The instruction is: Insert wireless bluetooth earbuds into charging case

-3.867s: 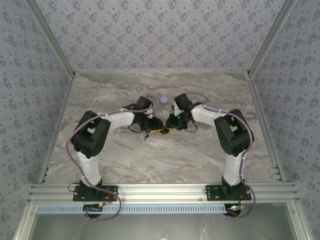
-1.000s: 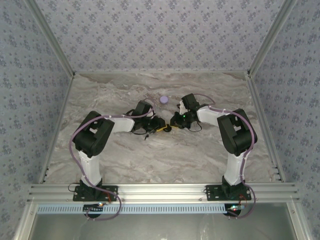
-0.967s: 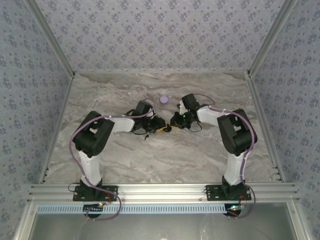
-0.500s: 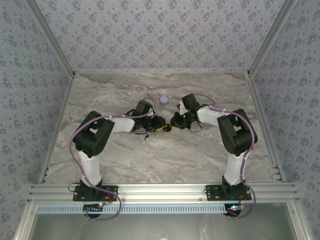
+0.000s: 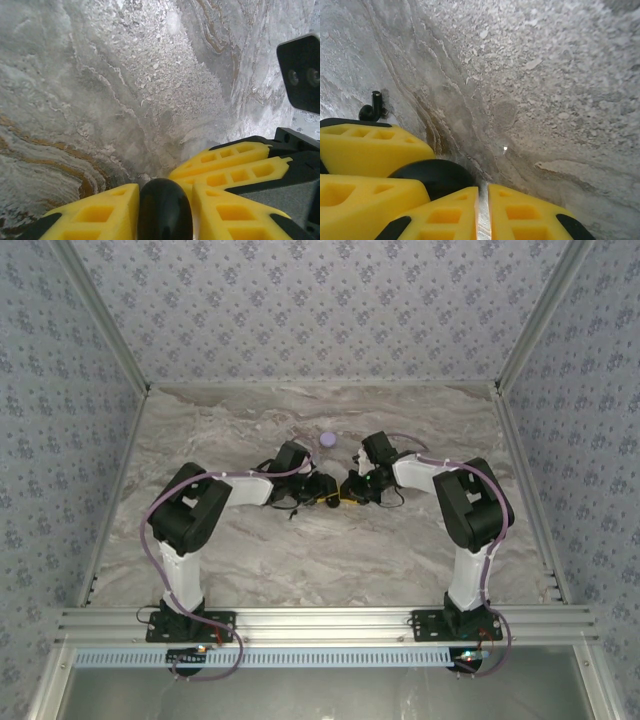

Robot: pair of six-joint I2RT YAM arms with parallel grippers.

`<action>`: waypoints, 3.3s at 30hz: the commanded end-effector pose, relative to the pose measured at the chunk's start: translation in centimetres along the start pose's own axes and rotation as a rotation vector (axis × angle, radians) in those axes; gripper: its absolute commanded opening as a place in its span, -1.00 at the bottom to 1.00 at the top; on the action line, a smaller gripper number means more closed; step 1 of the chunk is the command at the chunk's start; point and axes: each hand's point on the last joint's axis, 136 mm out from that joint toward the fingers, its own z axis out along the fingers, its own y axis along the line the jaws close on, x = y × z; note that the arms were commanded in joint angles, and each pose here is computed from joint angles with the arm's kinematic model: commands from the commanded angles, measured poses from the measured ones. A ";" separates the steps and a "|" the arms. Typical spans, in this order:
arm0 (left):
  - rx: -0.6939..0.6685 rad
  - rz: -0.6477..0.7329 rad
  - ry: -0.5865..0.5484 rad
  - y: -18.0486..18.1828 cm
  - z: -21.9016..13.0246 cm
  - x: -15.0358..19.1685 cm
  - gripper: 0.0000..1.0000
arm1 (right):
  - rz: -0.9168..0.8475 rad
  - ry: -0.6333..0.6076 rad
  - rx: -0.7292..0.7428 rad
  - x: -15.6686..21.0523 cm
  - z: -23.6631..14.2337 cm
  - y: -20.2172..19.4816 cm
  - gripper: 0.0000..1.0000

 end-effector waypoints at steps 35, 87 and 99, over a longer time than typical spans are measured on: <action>0.265 0.267 -0.142 -12.0 -9.5 -3.9 -0.58 | -0.395 -0.264 -0.258 -0.5 -12.2 5.8 -0.09; 0.478 0.388 -0.127 -19.6 -14.9 -2.1 -0.19 | -0.666 -0.295 -0.623 -0.1 -18.8 14.5 -0.63; 0.396 0.441 -0.158 -18.5 -17.1 -1.6 0.13 | -0.670 -0.323 -0.581 0.5 -20.4 14.3 -0.67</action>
